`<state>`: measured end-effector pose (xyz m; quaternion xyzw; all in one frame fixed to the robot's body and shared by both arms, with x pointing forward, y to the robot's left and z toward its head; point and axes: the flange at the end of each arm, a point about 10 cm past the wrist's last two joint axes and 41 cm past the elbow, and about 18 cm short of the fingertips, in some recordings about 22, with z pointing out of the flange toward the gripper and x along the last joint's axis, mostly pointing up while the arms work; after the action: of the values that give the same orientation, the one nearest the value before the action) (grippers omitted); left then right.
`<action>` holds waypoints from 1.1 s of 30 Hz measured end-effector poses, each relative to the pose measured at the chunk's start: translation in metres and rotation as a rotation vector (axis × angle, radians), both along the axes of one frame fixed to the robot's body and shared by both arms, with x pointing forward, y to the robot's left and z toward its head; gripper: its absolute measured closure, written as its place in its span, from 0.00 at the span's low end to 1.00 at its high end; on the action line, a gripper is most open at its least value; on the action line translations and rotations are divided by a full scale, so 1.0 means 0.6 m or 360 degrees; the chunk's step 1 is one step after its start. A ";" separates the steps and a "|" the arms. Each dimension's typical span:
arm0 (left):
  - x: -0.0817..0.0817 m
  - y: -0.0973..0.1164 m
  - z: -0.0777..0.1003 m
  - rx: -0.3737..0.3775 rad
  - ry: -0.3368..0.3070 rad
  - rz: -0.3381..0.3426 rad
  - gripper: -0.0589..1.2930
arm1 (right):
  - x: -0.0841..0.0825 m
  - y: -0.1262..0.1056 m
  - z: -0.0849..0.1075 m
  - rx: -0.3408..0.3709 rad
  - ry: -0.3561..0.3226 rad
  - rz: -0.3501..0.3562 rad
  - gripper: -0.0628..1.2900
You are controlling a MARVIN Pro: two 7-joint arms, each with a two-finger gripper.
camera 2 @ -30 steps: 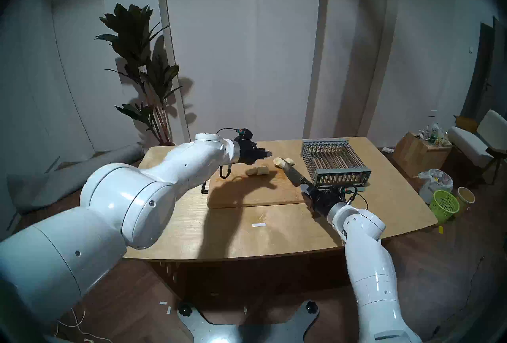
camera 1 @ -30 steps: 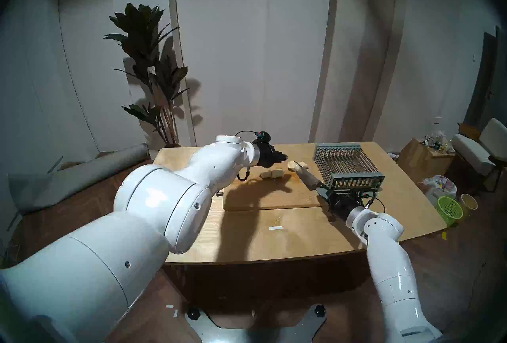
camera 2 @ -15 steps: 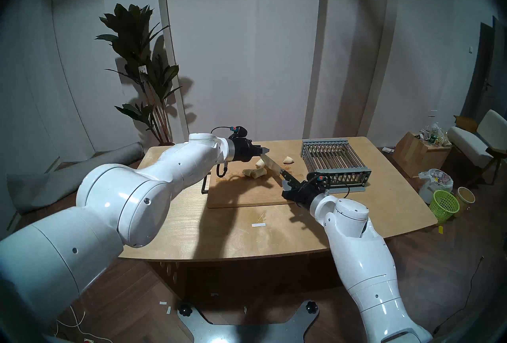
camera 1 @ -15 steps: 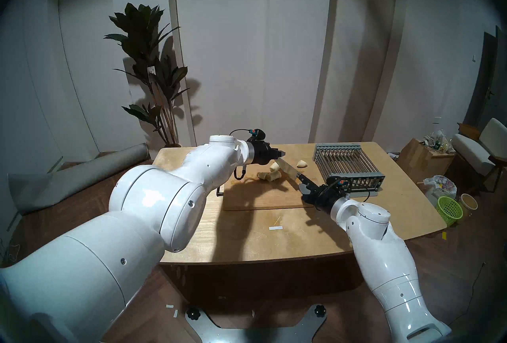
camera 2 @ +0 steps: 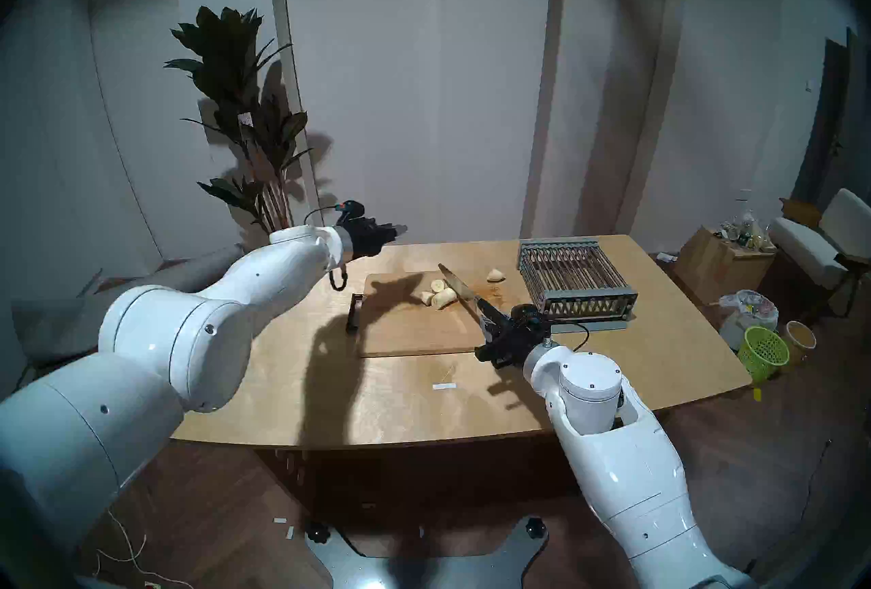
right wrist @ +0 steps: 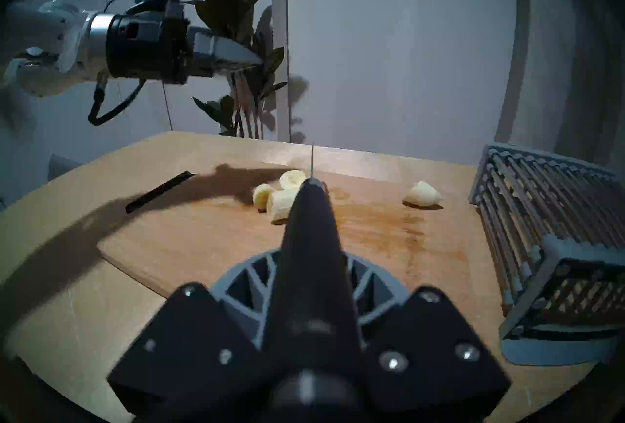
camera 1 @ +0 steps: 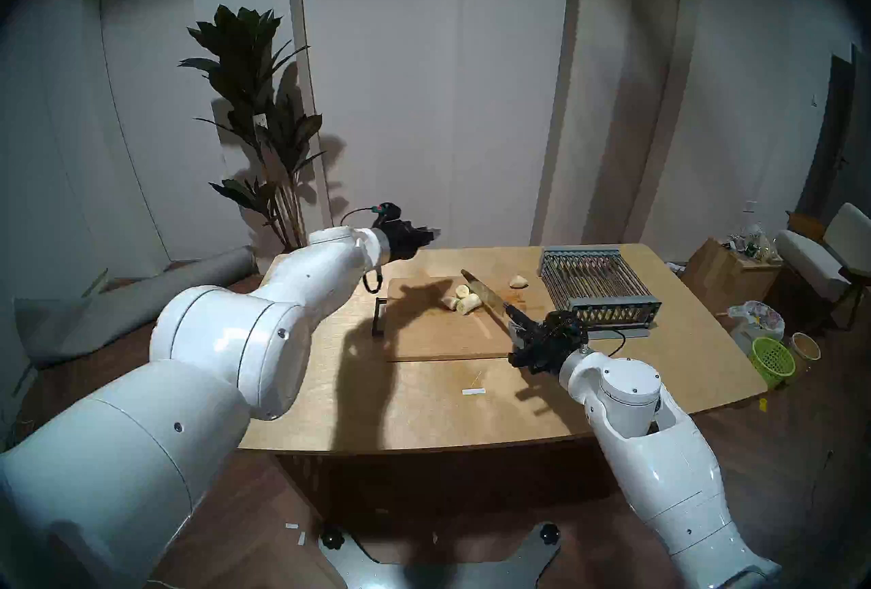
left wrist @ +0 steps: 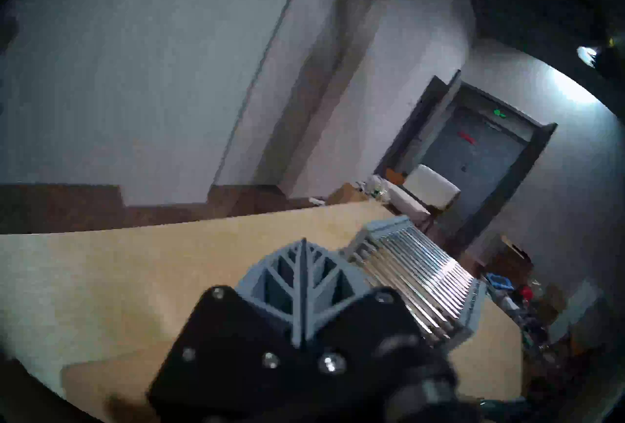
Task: Cut the banana into four pieces on the cutting board
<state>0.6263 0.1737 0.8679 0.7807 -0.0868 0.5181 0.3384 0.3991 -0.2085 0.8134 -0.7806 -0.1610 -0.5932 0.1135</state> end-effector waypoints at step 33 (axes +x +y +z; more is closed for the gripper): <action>-0.095 0.252 -0.175 0.0432 -0.0217 0.0663 0.06 | -0.039 -0.063 0.096 -0.0023 -0.0310 -0.0193 0.73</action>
<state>0.5690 0.3249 0.7628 0.7832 -0.0154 0.6119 0.1098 0.3755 -0.2461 0.8711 -0.7284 -0.1280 -0.6708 0.0558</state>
